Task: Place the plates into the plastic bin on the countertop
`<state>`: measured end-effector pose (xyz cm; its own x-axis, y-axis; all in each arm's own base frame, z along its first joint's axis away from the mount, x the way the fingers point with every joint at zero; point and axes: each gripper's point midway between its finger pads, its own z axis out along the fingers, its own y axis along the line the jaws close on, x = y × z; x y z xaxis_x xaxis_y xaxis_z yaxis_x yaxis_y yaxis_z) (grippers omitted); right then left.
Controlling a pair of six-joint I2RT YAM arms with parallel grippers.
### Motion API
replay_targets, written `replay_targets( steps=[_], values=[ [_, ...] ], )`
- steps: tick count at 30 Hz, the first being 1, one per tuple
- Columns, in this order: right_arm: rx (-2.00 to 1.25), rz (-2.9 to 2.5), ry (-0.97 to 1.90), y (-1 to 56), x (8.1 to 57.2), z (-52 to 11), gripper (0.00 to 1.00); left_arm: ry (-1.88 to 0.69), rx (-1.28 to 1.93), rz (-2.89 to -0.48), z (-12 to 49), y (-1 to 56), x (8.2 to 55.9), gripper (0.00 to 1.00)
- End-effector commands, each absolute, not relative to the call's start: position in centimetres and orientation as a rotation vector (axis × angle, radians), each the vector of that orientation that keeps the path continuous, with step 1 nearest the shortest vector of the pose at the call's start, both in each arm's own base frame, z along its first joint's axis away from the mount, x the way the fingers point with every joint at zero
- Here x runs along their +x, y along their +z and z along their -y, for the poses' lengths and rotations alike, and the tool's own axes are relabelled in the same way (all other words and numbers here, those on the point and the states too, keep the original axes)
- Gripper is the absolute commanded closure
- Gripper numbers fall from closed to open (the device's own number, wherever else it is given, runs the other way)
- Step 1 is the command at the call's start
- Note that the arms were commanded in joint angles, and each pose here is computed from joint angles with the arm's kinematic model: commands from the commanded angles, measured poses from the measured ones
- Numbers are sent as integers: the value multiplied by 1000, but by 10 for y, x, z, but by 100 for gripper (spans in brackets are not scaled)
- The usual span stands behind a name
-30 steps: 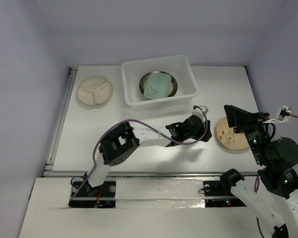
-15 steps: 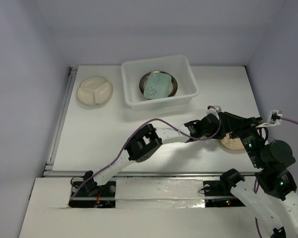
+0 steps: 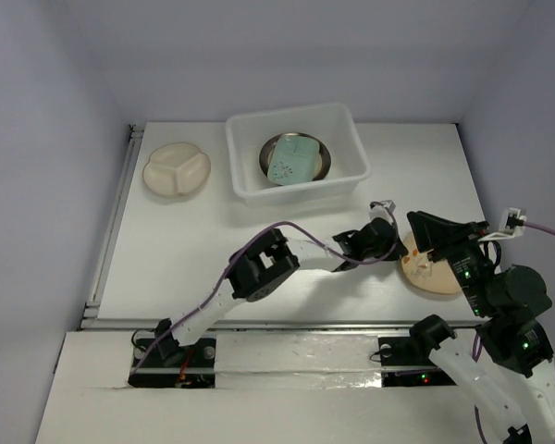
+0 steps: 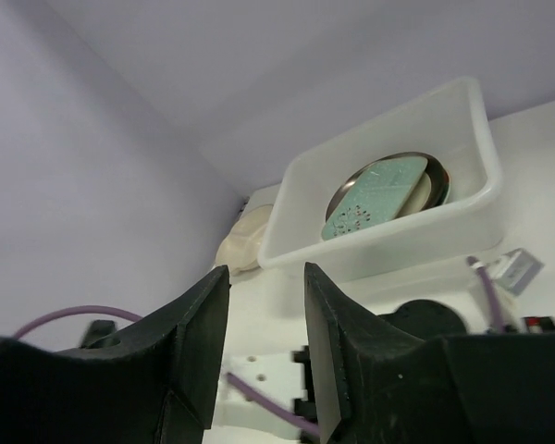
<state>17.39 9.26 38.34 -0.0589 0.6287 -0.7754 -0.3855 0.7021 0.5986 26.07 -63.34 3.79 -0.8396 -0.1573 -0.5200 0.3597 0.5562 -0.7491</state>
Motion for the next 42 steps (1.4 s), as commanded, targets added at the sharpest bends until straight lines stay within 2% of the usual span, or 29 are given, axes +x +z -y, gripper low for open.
replay_targets(
  steps=[1, 2, 3, 4, 6, 7, 9, 10, 15, 21, 28, 30, 31, 32, 34, 36, 42],
  values=[
    [208, -1366, 854, 392, 170, -92, 56, -1202, 204, -2146, 594, 79, 263, 100],
    [209, -1358, 855, 394, 170, -92, 56, -1259, 189, -2059, 585, 127, 265, 100],
    [209, -1357, 855, 394, 170, -92, 56, -1295, 181, -1998, 579, 151, 264, 100],
    [210, -1356, 855, 395, 170, -91, 56, -1275, 186, -2014, 564, 143, 257, 100],
    [210, -1349, 854, 397, 169, -91, 56, -1351, 149, -1887, 544, 202, 260, 100],
    [212, -1346, 852, 398, 169, -90, 56, -1344, 151, -1901, 532, 196, 253, 100],
    [216, -1343, 850, 399, 169, -89, 56, -1414, 110, -1804, 511, 240, 256, 100],
    [221, -1341, 846, 400, 168, -87, 56, -1415, 108, -1819, 502, 232, 250, 100],
    [239, -1322, 831, 406, 163, -79, 56, -1499, 34, -1674, 447, 295, 262, 100],
    [242, -1334, 839, 405, 164, -82, 56, -1394, -60, -1547, 377, 346, 317, 100],
    [235, -1377, 836, 391, 170, -87, 56, -1160, -254, -1540, 288, 348, 438, 100],
    [236, -1401, 830, 384, 173, -89, 56, -1120, -280, -1616, 284, 319, 469, 100],
    [234, -1414, 828, 379, 175, -91, 56, -1101, -291, -1614, 275, 327, 487, 100],
    [235, -1418, 825, 378, 176, -91, 56, -1074, -307, -1674, 277, 300, 505, 100],
    [235, -1425, 825, 375, 177, -92, 56, -1022, -324, -1698, 270, 296, 527, 100],
    [234, -1433, 826, 372, 178, -93, 57, -967, -352, -1759, 267, 265, 546, 100],
    [232, -1441, 826, 367, 179, -94, 57, -845, -372, -1850, 258, 227, 566, 100]
  ],
)
